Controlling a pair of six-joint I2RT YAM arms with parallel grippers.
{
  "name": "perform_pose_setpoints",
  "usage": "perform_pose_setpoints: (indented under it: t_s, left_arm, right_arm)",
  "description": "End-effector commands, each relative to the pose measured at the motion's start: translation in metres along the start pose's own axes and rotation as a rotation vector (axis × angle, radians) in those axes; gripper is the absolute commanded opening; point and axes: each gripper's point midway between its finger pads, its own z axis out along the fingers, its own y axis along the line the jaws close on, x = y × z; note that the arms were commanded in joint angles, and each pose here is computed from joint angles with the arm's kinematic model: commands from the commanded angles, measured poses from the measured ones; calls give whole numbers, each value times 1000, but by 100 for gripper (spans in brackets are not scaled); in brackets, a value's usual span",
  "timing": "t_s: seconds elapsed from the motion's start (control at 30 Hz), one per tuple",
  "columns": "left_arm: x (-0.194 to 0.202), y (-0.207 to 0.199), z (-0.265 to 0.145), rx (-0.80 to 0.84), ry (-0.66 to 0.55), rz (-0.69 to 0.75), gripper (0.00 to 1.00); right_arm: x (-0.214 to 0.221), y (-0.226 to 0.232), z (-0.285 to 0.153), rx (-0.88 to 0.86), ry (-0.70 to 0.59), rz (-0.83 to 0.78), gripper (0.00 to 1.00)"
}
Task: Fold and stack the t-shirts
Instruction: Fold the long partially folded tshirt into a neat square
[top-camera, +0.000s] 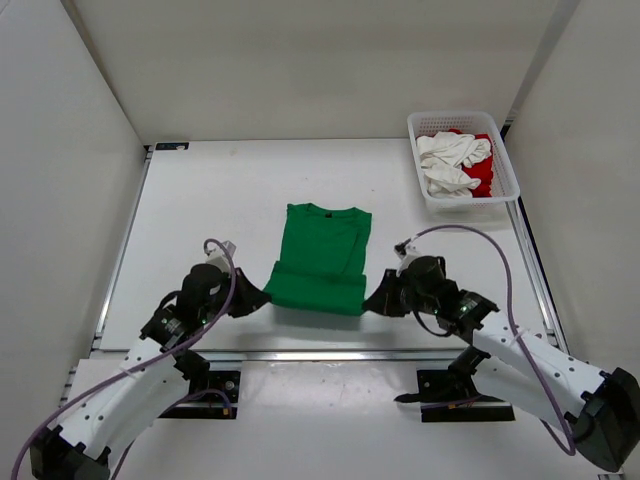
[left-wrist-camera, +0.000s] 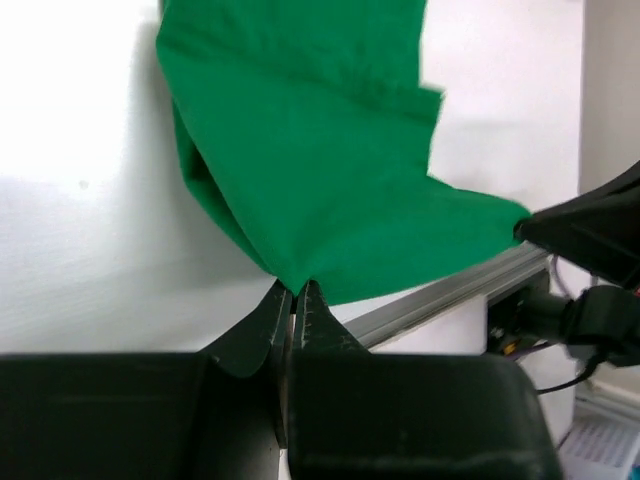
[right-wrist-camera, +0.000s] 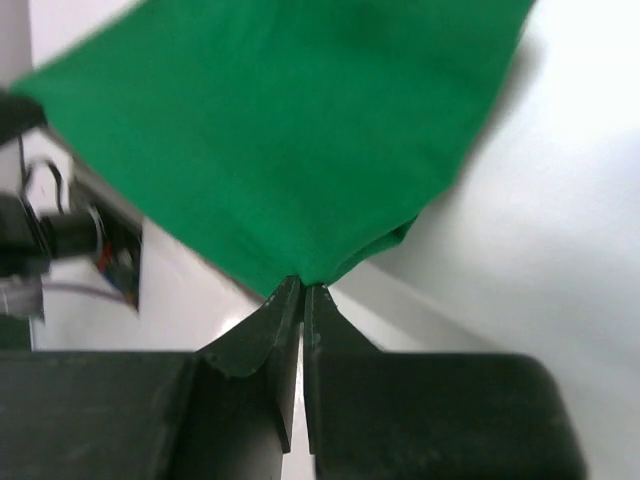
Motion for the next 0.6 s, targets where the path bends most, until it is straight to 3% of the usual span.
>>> perform_pose_setpoints:
  t_s: [0.0, 0.1, 0.27, 0.57]
  left_arm:
    - [-50, -42, -9, 65, -75, 27, 0]
    - [-89, -73, 4, 134, -115, 40, 0]
    - [-153, -83, 41, 145, -175, -7, 0]
    - [-211, -35, 126, -13, -175, -89, 0]
  right_arm:
    - [-67, 5, -14, 44, -134, -45, 0]
    - [-113, -6, -20, 46, -178, -39, 0]
    - [-192, -18, -25, 49, -294, -32, 0]
    - [-272, -75, 23, 46, -271, 77, 0]
